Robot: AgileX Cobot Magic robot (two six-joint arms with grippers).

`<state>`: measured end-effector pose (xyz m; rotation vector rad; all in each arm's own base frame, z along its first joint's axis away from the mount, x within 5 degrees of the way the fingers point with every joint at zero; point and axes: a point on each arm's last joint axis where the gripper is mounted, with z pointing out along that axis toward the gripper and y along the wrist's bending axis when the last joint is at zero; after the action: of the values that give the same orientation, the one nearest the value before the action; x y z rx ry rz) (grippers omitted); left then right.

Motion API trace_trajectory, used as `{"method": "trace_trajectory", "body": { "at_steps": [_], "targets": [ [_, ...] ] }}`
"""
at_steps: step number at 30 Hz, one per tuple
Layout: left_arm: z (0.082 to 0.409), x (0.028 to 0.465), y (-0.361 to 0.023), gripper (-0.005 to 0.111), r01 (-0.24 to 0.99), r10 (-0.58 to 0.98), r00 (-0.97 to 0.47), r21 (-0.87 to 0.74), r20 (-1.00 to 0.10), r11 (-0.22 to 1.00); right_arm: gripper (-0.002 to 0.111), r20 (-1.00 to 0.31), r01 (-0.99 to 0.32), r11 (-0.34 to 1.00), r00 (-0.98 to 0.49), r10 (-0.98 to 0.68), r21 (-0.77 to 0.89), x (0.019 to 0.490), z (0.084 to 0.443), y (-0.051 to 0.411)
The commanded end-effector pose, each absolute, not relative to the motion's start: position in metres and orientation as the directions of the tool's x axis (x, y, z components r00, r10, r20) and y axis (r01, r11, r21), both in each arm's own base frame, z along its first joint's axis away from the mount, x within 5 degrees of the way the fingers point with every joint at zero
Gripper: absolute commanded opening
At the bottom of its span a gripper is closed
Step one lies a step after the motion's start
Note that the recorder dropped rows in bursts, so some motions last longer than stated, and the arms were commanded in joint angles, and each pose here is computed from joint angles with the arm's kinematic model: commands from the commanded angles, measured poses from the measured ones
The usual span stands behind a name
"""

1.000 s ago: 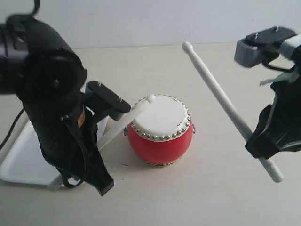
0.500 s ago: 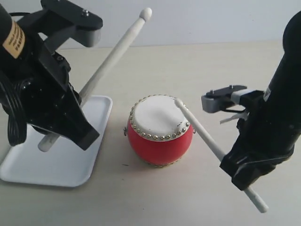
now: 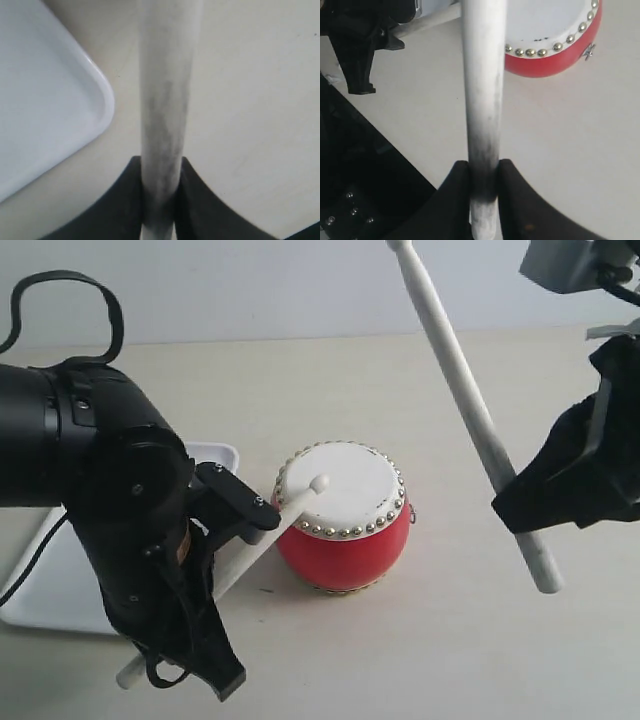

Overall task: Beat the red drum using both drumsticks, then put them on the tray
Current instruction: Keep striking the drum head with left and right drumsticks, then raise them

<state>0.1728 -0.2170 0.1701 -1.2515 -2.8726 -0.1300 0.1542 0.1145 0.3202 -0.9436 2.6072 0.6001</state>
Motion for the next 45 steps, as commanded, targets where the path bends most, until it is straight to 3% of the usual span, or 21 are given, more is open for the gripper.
{"method": "trace_trajectory", "body": {
  "at_steps": [1, 5, 11, 15, 18, 22, 25, 29, 32, 35, 39, 45],
  "targets": [
    [0.189, 0.171, -0.218, 0.0, 0.738, 0.733, -0.675, 0.076, 0.084, 0.671, 0.0, -0.378, -0.675, 0.683, -0.731, -0.568, 0.279, 0.16, 0.308, 0.117],
    [0.229, 0.17, -0.216, 0.0, 0.733, 0.733, -0.679, 0.076, 0.024, 0.676, 0.0, -0.253, -0.638, 0.704, -0.77, -0.586, 0.312, 0.17, 0.271, 0.122],
    [0.3, 0.161, -0.208, 0.0, 0.72, 0.702, -0.672, 0.015, -0.237, 0.694, 0.0, 0.005, -0.553, 0.751, -0.804, -0.595, 0.359, 0.184, 0.206, 0.128],
    [0.325, 0.154, -0.201, 0.0, 0.719, 0.668, -0.653, -0.018, -0.357, 0.694, 0.0, 0.143, -0.517, 0.774, -0.79, -0.596, 0.366, 0.191, 0.177, 0.13],
    [0.331, 0.15, -0.197, 0.0, 0.72, 0.661, -0.649, -0.022, -0.377, 0.694, 0.0, 0.181, -0.499, 0.785, -0.789, -0.586, 0.366, 0.192, 0.171, 0.131],
    [0.319, 0.15, -0.196, 0.0, 0.72, 0.669, -0.654, -0.019, -0.353, 0.694, 0.0, 0.116, -0.529, 0.765, -0.79, -0.602, 0.368, 0.185, 0.195, 0.128],
    [0.291, 0.152, -0.199, 0.0, 0.727, 0.696, -0.659, -0.006, -0.284, 0.686, 0.0, 0.013, -0.574, 0.735, -0.785, -0.619, 0.362, 0.175, 0.23, 0.124],
    [0.214, 0.155, -0.203, 0.0, 0.745, 0.744, -0.665, 0.019, -0.069, 0.667, 0.0, -0.308, -0.653, 0.701, -0.756, -0.578, 0.288, 0.158, 0.305, 0.115],
    [0.175, 0.159, -0.208, 0.0, 0.748, 0.743, -0.663, 0.034, 0.094, 0.663, 0.0, -0.45, -0.686, 0.685, -0.706, -0.547, 0.245, 0.142, 0.339, 0.107],
    [0.169, 0.164, -0.214, 0.0, 0.749, 0.734, -0.657, 0.044, 0.171, 0.661, 0.0, -0.458, -0.688, 0.693, -0.698, -0.55, 0.217, 0.14, 0.341, 0.104],
    [0.218, 0.165, -0.214, 0.0, 0.749, 0.744, -0.662, 0.043, 0.094, 0.661, 0.0, -0.306, -0.659, 0.719, -0.747, -0.59, 0.221, 0.165, 0.308, 0.112],
    [0.306, 0.152, -0.197, 0.0, 0.743, 0.723, -0.645, 0.016, -0.249, 0.669, 0.0, 0.128, -0.56, 0.771, -0.777, -0.616, 0.304, 0.202, 0.207, 0.129]
  ]
}}
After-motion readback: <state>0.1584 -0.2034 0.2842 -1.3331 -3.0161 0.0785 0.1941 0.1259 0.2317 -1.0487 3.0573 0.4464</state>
